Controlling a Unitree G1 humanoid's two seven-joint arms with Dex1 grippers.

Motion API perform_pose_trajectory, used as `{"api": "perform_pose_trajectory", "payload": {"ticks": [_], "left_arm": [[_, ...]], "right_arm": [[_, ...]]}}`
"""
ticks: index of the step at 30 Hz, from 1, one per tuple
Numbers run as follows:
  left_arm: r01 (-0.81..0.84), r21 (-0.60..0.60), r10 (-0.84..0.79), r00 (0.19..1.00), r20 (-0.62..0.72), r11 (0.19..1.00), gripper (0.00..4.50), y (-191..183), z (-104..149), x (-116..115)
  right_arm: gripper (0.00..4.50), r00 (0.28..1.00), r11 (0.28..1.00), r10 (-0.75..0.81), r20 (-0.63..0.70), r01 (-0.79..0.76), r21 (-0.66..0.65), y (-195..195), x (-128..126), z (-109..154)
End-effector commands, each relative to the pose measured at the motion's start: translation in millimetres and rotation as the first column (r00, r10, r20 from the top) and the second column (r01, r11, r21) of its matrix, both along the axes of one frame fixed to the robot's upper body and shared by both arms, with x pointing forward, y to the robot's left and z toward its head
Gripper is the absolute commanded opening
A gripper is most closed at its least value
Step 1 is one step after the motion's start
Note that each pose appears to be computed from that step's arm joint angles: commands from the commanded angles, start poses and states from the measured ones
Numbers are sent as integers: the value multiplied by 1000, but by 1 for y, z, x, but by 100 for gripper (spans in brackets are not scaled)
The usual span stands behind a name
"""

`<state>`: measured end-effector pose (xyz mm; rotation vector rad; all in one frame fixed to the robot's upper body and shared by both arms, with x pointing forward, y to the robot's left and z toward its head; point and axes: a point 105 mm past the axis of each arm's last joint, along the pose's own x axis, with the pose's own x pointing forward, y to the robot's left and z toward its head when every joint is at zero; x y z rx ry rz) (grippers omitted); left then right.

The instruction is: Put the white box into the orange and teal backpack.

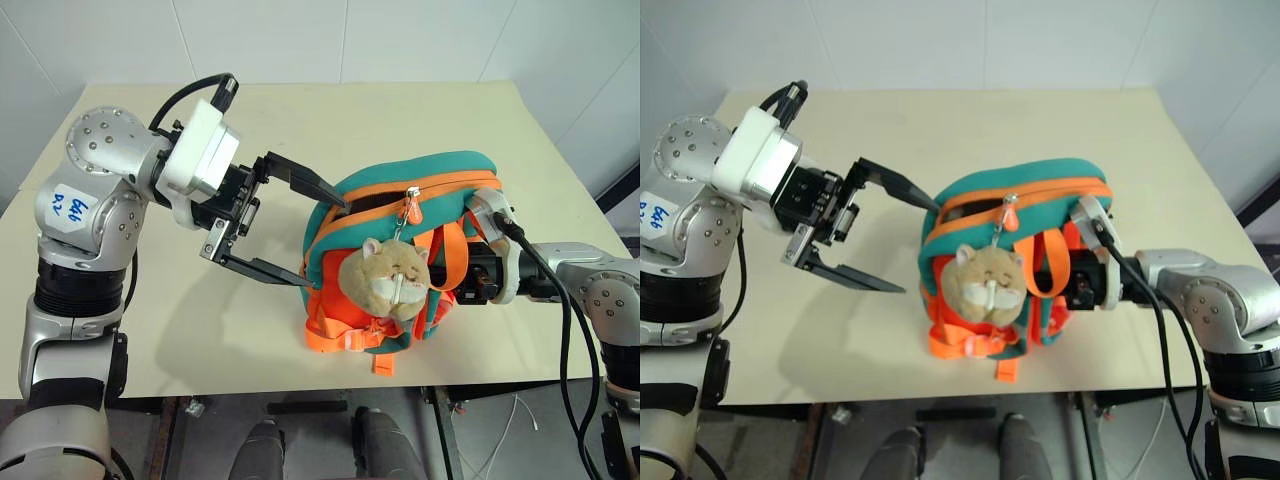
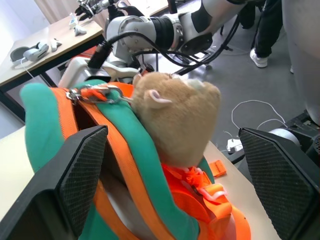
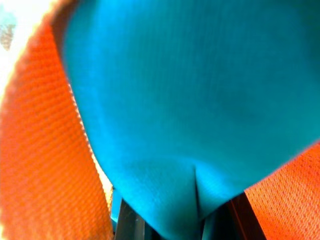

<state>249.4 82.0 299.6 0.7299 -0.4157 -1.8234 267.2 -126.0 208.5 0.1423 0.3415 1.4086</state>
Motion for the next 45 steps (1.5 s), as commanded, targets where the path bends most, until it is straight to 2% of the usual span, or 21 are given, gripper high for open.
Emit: {"api": "perform_pose_trajectory", "payload": {"ticks": [1,4,5,7,11,17,20,27,32,35,36,39,45], "left_arm": [[32,-48,-25,989,145,998,448,-2,0,1],[70,-89,-47,971,236,994,448,-5,-1,1],[69,-92,-49,978,203,993,448,-5,-2,1],[67,-105,-62,997,51,992,448,-7,0,-5],[97,-94,-91,994,61,991,448,-10,2,-12],[126,-44,-129,988,-86,991,448,-15,-4,-26],[103,46,-94,981,-172,994,448,-11,-18,-26],[34,67,-24,988,-155,997,448,-19,-29,-15],[-11,-25,7,985,-173,1000,448,-31,-13,-7],[-40,-8,37,980,-194,999,448,-32,-14,-3],[-52,0,51,970,-238,999,448,-34,-14,-3],[-57,28,62,949,-308,998,448,-38,-16,-6],[38,101,1,936,-353,994,448,-40,-24,-21]], "right_arm": [[10,1000,1000,3,-11,-4,-12,1,-1,-4],[10,1000,1000,5,-11,-5,-11,2,-1,-4],[10,1000,1000,6,-11,-6,-11,2,-1,-4],[10,1000,1000,7,-12,-7,-11,2,-1,-4],[10,1000,1000,8,-14,-8,-11,2,-1,-5],[10,1000,1000,9,-11,-9,-7,4,0,-5],[10,1000,1000,10,-9,-10,-3,5,0,-5],[10,1000,1000,11,-7,-11,7,7,-1,-4],[10,1000,1000,6,-7,-6,11,6,-2,-4],[10,1000,1000,3,-7,-3,12,6,-2,-4],[10,1000,1000,2,-7,-2,13,6,-2,-4],[10,1000,1000,2,-6,-2,15,7,-2,-4],[10,1000,1000,4,-5,-4,19,8,-2,-4]]}}
